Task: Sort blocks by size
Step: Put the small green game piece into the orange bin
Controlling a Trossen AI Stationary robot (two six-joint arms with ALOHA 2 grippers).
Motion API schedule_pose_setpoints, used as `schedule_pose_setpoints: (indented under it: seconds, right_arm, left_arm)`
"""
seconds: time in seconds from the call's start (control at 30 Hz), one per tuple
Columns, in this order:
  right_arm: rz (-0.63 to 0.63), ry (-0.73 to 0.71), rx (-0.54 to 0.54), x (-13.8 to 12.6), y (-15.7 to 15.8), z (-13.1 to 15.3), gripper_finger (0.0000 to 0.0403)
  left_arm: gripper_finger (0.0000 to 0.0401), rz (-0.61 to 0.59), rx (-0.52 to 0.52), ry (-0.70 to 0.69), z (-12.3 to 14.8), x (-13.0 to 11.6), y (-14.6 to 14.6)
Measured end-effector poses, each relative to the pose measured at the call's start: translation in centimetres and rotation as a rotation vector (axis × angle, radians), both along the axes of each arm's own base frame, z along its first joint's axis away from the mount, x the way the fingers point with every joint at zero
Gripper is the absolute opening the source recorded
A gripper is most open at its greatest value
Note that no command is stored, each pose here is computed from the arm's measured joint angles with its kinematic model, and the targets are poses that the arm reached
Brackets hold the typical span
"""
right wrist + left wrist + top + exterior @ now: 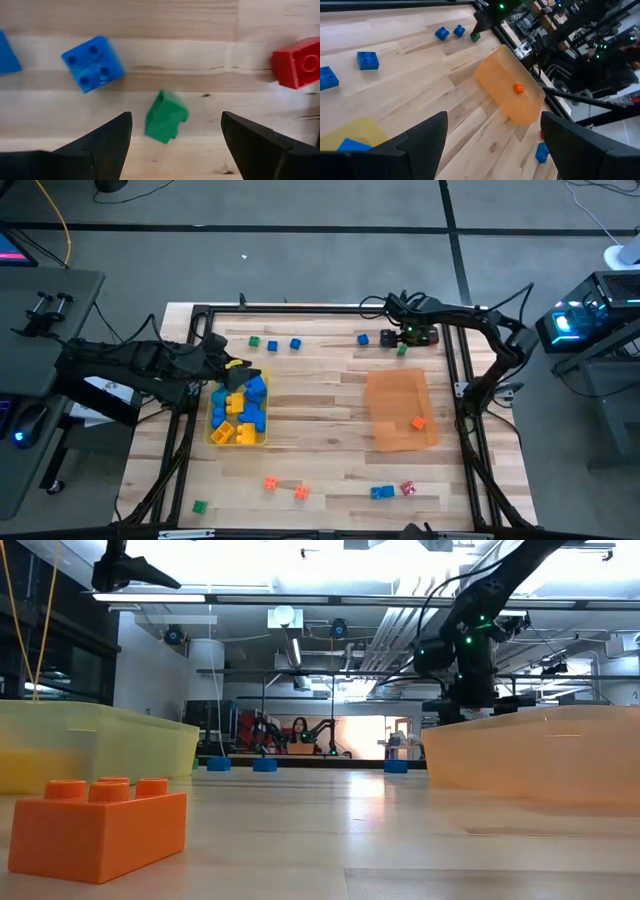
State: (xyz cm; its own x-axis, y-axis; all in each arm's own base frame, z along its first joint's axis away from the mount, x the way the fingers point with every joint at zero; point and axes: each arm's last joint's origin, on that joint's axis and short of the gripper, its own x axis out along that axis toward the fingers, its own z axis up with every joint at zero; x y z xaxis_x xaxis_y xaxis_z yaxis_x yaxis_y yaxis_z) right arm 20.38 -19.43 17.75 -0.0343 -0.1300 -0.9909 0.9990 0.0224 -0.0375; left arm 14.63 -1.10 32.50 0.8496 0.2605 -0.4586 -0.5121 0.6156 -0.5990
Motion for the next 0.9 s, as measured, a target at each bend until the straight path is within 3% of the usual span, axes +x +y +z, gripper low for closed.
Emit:
schedule_pose_setpoints:
  seconds: [0.4, 0.9]
  right_arm:
    - [-0.109, -0.053, 0.050, -0.7, -0.7, 0.0, 0.0243]
    - [-0.209, -0.095, 0.080, -1.9, 0.7, -3.7, 0.0236]
  left_arm:
    - [0.0305, -0.011, 0.014, 0.005, 0.0, 0.0, 0.0]
    - [0.0305, -0.016, 0.020, 0.008, 0.0, 0.0, 0.0]
